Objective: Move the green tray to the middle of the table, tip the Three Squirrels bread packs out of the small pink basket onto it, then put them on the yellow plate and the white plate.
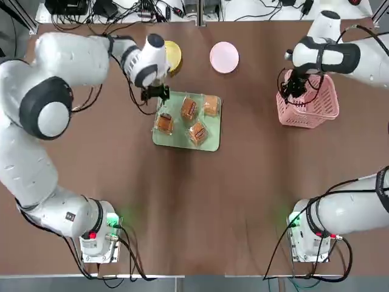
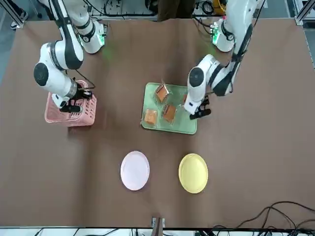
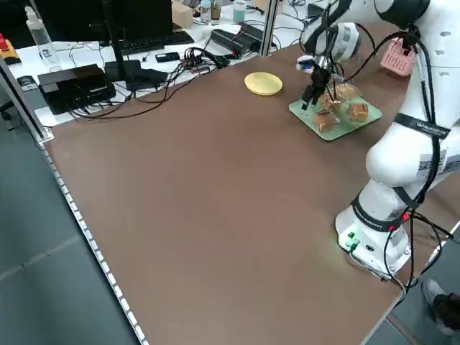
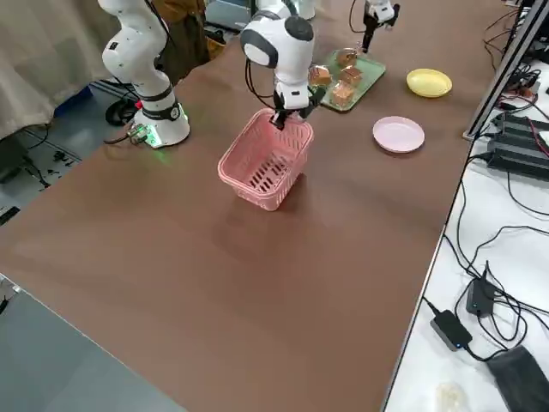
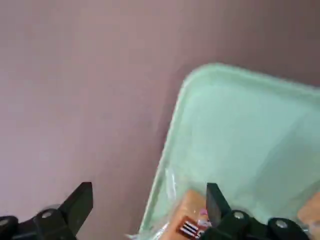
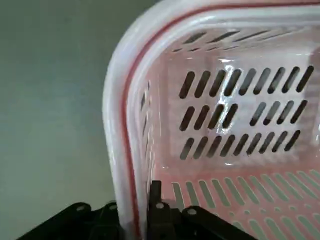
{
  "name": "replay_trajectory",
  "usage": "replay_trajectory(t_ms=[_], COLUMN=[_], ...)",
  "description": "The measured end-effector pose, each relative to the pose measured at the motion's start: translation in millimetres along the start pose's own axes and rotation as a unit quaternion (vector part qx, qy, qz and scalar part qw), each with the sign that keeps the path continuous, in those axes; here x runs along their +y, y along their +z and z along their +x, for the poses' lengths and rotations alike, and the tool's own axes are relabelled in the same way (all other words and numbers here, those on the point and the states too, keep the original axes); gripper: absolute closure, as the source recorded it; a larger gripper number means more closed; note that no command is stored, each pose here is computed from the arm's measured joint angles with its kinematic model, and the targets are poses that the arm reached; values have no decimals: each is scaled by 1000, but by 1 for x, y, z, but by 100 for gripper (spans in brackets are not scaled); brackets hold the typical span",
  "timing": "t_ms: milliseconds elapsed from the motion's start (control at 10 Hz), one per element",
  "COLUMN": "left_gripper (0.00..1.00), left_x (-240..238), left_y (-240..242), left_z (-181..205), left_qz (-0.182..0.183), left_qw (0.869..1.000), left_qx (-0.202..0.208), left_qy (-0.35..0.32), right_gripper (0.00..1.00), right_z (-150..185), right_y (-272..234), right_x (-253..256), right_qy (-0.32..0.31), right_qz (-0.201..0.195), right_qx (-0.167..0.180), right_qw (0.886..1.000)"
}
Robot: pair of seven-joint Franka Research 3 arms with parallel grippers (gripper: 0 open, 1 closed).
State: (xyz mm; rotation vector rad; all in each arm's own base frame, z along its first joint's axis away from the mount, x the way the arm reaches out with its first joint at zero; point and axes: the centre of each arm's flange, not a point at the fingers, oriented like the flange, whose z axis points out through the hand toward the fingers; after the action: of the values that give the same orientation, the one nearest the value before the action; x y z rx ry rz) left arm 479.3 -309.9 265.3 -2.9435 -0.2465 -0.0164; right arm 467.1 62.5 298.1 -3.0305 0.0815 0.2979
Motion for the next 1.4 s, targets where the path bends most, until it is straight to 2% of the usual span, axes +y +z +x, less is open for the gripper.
replay_trajectory(t_ms=[200, 400, 700, 900, 1000, 1200, 1400], left_gripper=[0, 0, 0, 0, 0, 0, 0], left_x=[21, 78, 136, 155, 167, 185, 186], left_y=[-54, -79, -50, -5, 9, 10, 4], left_z=[18, 7, 1, 3, -6, -30, -34], left_qz=[-38, -69, -81, -55, -45, -41, -35], left_qw=[998, 996, 996, 997, 996, 993, 986], left_qx=[41, 57, 38, 44, 49, 57, 60], left_qy=[-1, 8, 4, 39, 60, 98, 150], right_gripper=[93, 91, 76, 84, 84, 74, 45], right_z=[4, 9, 9, 6, 4, 5, 16], right_y=[9, 19, 25, 28, 29, 25, 1], right_x=[6, 7, 5, -6, -13, -17, -21], right_qy=[20, 29, 26, 13, 5, -4, -6], right_qz=[-1, -4, -7, -11, -13, -18, -16], right_qx=[13, 20, 14, 5, 4, 5, 3], right_qw=[1000, 999, 1000, 1000, 1000, 1000, 1000])
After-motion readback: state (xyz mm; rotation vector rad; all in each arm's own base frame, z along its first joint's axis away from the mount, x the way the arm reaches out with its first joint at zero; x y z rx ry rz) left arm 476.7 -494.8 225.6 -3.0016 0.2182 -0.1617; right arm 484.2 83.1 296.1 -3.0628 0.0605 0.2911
